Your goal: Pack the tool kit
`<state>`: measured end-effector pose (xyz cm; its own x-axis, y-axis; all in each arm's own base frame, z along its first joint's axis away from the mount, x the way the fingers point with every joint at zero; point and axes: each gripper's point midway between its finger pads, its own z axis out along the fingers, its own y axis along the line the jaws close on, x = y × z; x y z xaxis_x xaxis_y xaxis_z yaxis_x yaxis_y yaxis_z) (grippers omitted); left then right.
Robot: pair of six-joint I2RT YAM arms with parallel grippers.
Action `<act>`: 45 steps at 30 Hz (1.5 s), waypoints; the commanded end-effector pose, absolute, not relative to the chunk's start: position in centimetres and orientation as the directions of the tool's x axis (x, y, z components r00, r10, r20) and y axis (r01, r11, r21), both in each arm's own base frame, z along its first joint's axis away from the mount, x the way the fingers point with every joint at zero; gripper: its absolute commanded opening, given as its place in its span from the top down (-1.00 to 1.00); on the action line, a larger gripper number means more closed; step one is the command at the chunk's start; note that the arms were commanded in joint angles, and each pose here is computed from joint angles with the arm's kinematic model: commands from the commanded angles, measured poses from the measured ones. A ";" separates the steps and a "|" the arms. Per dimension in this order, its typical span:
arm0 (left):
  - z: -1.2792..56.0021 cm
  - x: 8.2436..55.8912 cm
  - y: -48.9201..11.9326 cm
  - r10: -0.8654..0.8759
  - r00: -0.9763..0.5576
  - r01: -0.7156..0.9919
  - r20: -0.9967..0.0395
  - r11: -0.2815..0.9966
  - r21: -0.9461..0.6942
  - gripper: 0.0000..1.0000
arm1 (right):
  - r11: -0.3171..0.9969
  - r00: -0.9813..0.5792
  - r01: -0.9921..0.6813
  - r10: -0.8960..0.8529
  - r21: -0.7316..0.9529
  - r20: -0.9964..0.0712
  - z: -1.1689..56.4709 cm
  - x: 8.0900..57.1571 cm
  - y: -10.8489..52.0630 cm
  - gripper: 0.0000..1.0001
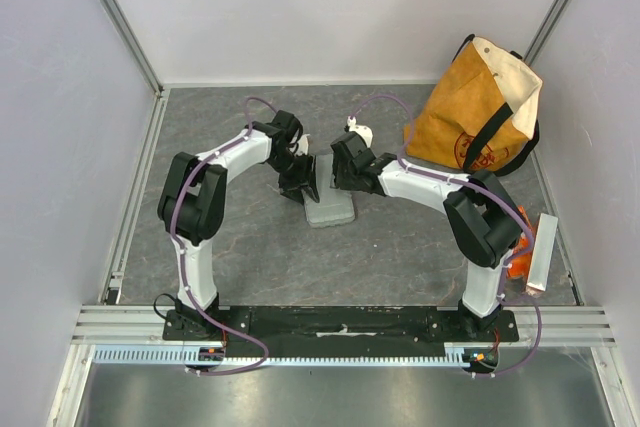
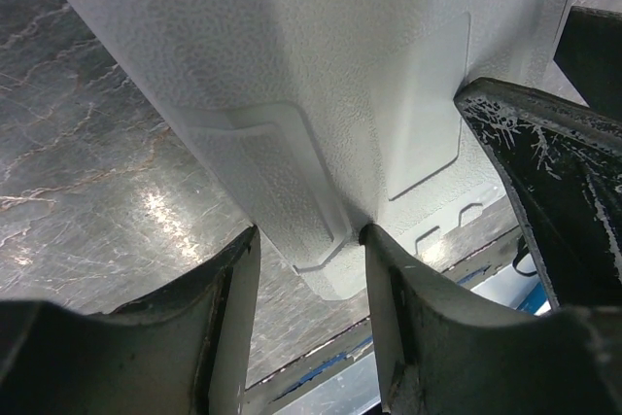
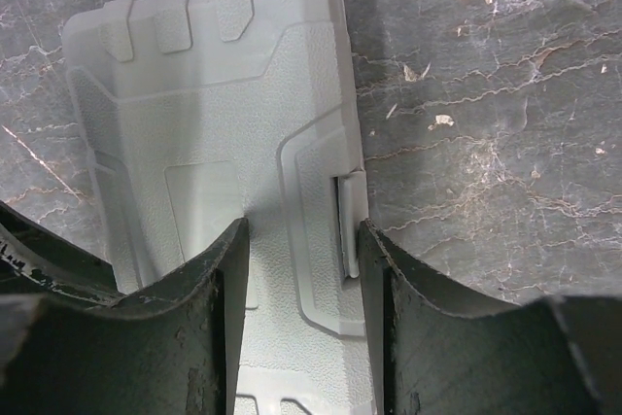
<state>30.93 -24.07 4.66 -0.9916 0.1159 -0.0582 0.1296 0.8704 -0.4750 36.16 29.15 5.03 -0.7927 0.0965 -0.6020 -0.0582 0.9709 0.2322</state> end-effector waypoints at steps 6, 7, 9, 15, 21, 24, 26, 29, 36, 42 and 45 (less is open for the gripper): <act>0.6 30.9 -24.2 0.165 -0.985 0.168 -0.042 0.907 -0.386 -0.03 | 0.989 -0.935 -0.136 -0.110 0.055 -0.337 -3.9 28.3 26.8 0.56; 0.7 31.0 -24.1 0.163 -0.986 0.168 -0.046 0.909 -0.380 -0.03 | 0.989 -0.934 -0.135 -0.109 0.054 -0.341 -3.7 28.3 26.8 0.56; 0.9 31.4 -24.0 0.156 -0.986 0.168 -0.062 0.915 -0.368 -0.03 | 0.991 -0.927 -0.127 -0.099 0.052 -0.363 -3.0 28.9 26.9 0.55; 3.6 34.2 -22.9 0.110 -0.978 0.158 -0.175 0.944 -0.290 -0.11 | 0.996 -0.875 -0.082 -0.063 0.018 -0.480 1.5 32.3 27.3 0.26; 9.7 36.8 -20.7 0.044 -0.935 0.132 -0.351 0.963 -0.233 -0.26 | 0.999 -0.772 -0.011 0.017 0.039 -0.636 9.8 36.2 26.7 -0.33; 14.1 35.9 -18.9 0.043 -0.911 0.134 -0.410 0.971 -0.196 -0.40 | 0.999 -0.698 0.049 0.048 0.019 -0.714 15.6 36.5 24.3 -0.40; 17.0 34.5 -17.8 0.037 -0.882 0.142 -0.470 0.971 -0.191 -0.43 | 0.996 -0.647 0.075 0.092 0.057 -0.757 19.5 35.9 22.7 -0.41; 19.7 31.9 -16.9 0.038 -0.853 0.173 -0.521 0.962 -0.213 -0.46 | 0.989 -0.584 0.116 0.139 0.088 -0.799 23.4 34.4 19.9 -0.43; 25.7 26.1 -15.0 0.014 -0.764 0.248 -0.645 0.929 -0.273 -0.54 | 0.969 -0.466 0.199 0.224 0.146 -0.856 30.5 28.7 12.8 -0.45; 31.3 23.3 -13.1 -0.057 -0.616 0.279 -0.786 0.917 -0.285 -0.62 | 0.943 -0.285 0.176 0.323 0.283 -0.902 36.2 23.5 7.1 -0.58; 33.9 22.4 -10.9 -0.136 -0.508 0.221 -0.851 0.934 -0.281 -0.72 | 0.939 -0.198 0.171 0.329 0.298 -0.923 38.5 21.7 4.6 -0.75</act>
